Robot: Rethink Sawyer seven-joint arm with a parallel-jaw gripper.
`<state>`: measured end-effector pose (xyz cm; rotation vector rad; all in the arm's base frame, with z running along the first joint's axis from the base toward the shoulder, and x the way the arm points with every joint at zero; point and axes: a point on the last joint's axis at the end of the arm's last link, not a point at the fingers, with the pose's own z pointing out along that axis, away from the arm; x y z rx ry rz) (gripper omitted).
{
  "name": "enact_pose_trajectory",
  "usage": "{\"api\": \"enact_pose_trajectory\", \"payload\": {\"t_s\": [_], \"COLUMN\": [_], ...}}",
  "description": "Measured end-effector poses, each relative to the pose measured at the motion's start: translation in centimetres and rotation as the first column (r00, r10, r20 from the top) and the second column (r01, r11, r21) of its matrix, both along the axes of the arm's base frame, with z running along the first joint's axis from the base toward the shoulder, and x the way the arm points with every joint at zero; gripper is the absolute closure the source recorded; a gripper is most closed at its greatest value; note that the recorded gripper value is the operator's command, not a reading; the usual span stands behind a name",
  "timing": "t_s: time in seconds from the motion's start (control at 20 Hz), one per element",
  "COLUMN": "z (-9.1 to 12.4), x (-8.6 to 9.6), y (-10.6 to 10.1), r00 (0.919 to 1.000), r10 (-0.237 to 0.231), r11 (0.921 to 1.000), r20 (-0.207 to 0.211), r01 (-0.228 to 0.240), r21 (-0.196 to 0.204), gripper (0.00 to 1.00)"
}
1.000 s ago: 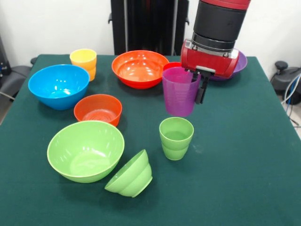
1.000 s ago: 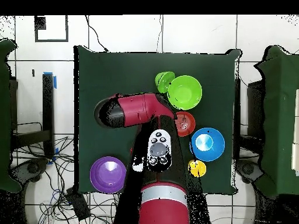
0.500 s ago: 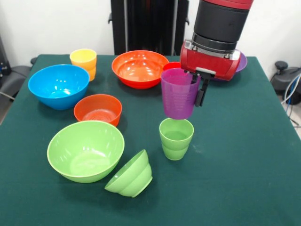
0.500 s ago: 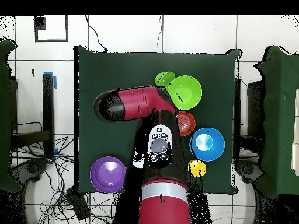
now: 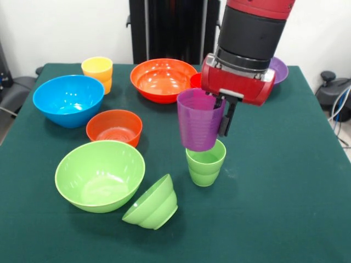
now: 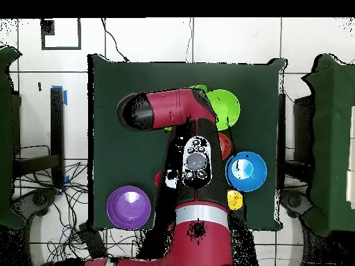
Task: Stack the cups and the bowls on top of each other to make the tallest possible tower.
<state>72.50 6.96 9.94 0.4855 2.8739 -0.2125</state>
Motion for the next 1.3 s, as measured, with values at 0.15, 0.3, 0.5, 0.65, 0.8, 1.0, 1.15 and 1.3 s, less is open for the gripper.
{"api": "enact_pose_trajectory", "payload": {"t_s": [0.15, 0.3, 0.5, 0.65, 0.8, 1.0, 1.15, 1.3], "z": [-0.4, -0.7, -1.3, -1.5, -1.6, -1.6, -1.7, -1.8], "x": [0.5, 1.0, 1.6, 1.8, 2.1, 2.5, 2.6, 2.7], "y": [-0.3, -0.5, -0.6, -0.6, -0.7, -0.7, -0.7, -0.7], "r00": [1.0, 0.9999, 0.9999, 0.9998, 0.9999, 0.9999, 0.9999, 0.9999], "r10": [-0.005, -0.009, -0.011, -0.013, -0.013, -0.014, -0.014, -0.014], "r11": [1.0, 1.0, 0.9999, 0.9999, 0.9999, 0.9999, 0.9999, 0.9999], "r20": [-0.004, -0.005, -0.01, -0.013, -0.011, -0.003, -0.002, -0.001], "r01": [0.005, 0.009, 0.011, 0.013, 0.013, 0.014, 0.014, 0.014], "r21": [-0.002, -0.003, -0.005, -0.005, -0.006, -0.006, -0.006, -0.006], "gripper": [1.0, 1.0, 1.0, 1.0, 1.0, 1.0, 1.0, 1.0]}}
